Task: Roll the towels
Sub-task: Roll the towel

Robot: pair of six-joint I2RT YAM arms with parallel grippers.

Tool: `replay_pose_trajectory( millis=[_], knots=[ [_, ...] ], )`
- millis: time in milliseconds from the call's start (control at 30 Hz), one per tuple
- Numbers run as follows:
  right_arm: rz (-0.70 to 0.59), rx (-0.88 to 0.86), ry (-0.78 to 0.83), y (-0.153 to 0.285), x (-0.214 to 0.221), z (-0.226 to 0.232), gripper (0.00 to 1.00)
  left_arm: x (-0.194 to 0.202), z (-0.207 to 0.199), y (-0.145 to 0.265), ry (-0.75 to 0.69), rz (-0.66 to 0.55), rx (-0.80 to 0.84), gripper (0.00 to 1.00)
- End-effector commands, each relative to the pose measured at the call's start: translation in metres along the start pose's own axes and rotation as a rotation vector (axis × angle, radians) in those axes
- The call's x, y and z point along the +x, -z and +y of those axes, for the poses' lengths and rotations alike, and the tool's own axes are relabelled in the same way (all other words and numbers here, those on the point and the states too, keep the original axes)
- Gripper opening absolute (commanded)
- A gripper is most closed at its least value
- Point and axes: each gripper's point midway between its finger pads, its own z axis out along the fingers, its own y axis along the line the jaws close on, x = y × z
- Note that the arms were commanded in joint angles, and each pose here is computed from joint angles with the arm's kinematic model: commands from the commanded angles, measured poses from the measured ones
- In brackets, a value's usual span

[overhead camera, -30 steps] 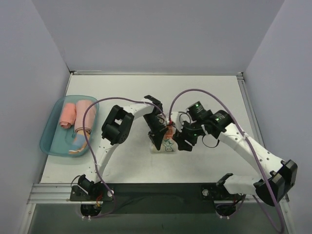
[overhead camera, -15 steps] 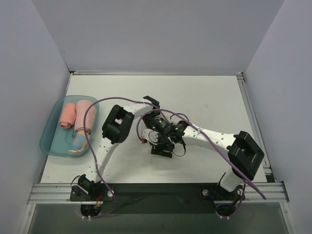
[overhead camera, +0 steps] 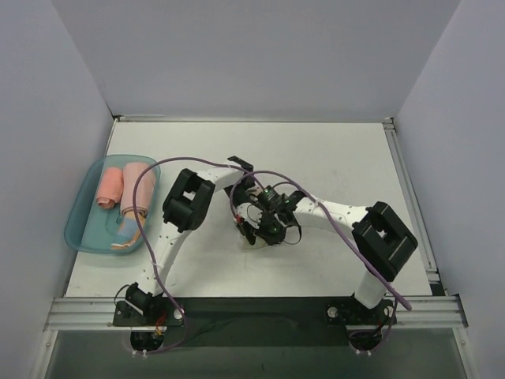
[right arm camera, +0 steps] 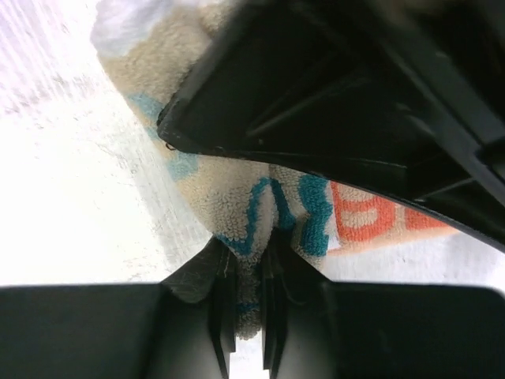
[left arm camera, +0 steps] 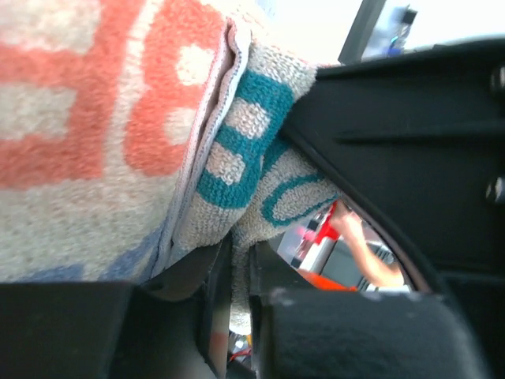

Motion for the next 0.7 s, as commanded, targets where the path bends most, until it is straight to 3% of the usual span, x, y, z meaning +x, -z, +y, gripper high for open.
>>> replay_pose_trajectory(
  millis=[0,233,533,667],
  knots=[
    [0.03,-0.165,-0.135,0.005,0.016,0.009,0.0,0.003,0.071,0.008,-0.078,-0.014,-0.201,0.22],
    [0.074,-0.368,-0.111,0.011,0.019,0.035,0.0,-0.004,0.063,0.039,-0.01,-0.194,-0.155,0.48],
    [0.156,-0.432,-0.077,0.006,0.028,0.037,0.0,-0.026,0.05,0.133,0.036,-0.484,-0.144,0.53],
    [0.169,-0.463,-0.099,0.005,0.028,0.036,0.0,-0.025,0.041,0.194,0.057,-0.666,-0.087,0.53]
  ],
)
